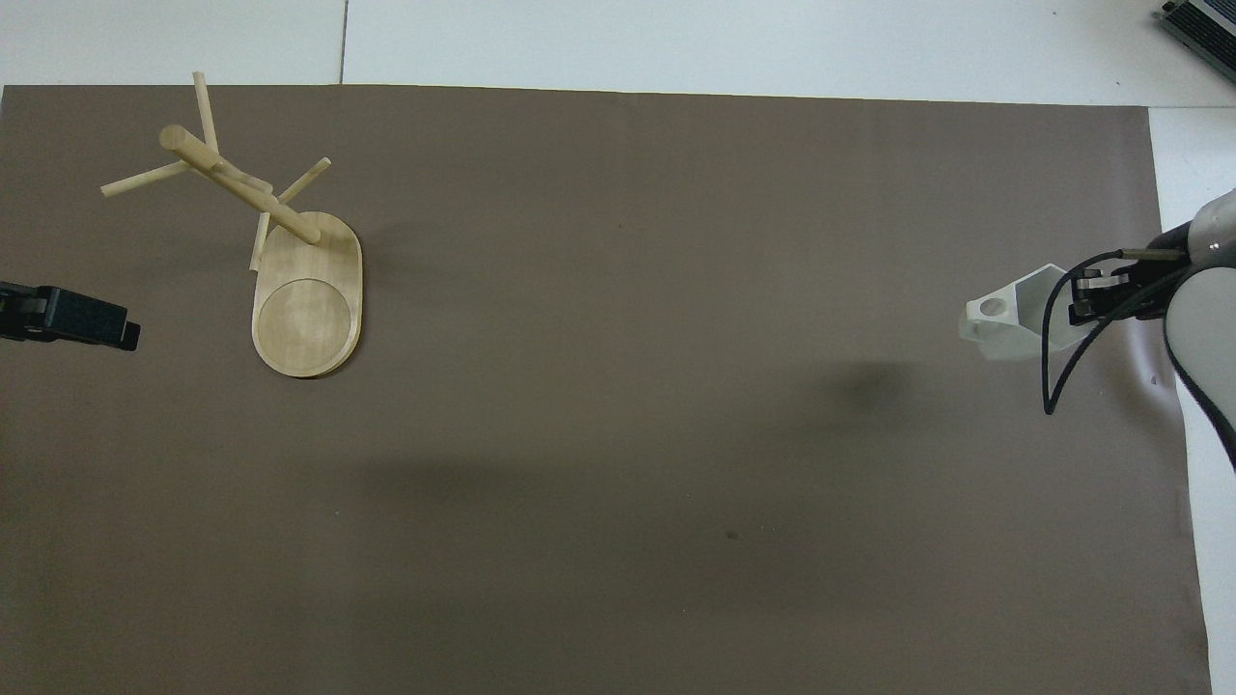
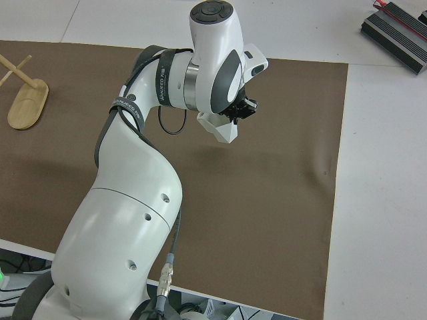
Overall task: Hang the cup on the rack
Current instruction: 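Lift the white cup with the right gripper and raise it up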
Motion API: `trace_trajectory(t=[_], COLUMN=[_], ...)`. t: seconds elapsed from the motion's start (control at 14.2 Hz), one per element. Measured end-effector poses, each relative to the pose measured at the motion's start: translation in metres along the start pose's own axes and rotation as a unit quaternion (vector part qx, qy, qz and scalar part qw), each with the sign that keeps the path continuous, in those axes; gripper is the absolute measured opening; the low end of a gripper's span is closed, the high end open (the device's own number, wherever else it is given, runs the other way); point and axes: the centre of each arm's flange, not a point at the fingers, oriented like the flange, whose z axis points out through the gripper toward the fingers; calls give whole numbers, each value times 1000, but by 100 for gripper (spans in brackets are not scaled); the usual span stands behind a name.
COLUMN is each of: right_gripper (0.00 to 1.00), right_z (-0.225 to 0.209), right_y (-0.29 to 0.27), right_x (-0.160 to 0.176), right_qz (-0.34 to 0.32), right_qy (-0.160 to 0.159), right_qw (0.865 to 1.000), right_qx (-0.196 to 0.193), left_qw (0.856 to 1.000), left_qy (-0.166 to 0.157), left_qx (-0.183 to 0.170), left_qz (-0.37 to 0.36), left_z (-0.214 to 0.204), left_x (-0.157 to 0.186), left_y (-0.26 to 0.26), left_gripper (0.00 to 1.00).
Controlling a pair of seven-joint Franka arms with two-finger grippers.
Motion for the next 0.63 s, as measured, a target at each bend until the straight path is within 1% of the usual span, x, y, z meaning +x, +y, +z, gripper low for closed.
trace_trajectory(t=[0.14, 0.35, 0.49, 0.56, 0.63], right_gripper=[4, 4, 4, 4, 4], right_z=[-20, -47, -59, -64, -68], right_y=[0, 0, -3, -7, -14], right_x=[-7, -18, -28, -32, -36], right_qz=[0, 0, -2, -5, -7], right_qy=[-4, 4, 5, 4, 4], right_qw=[1000, 1000, 1000, 1000, 1000], right_qx=[0, 0, 1, 7, 24], left_qw=[1000, 1000, 1000, 1000, 1000], left_qy=[0, 4, 6, 6, 6], left_qx=[0, 1, 1, 1, 1], left_qz=[0, -2, -14, -19, -21], left_z=[0, -1, -2, -2, -2], left_x=[0, 1, -1, -2, -2], left_y=[0, -2, -15, -20, -23], left_gripper=[100, 100, 100, 100, 100])
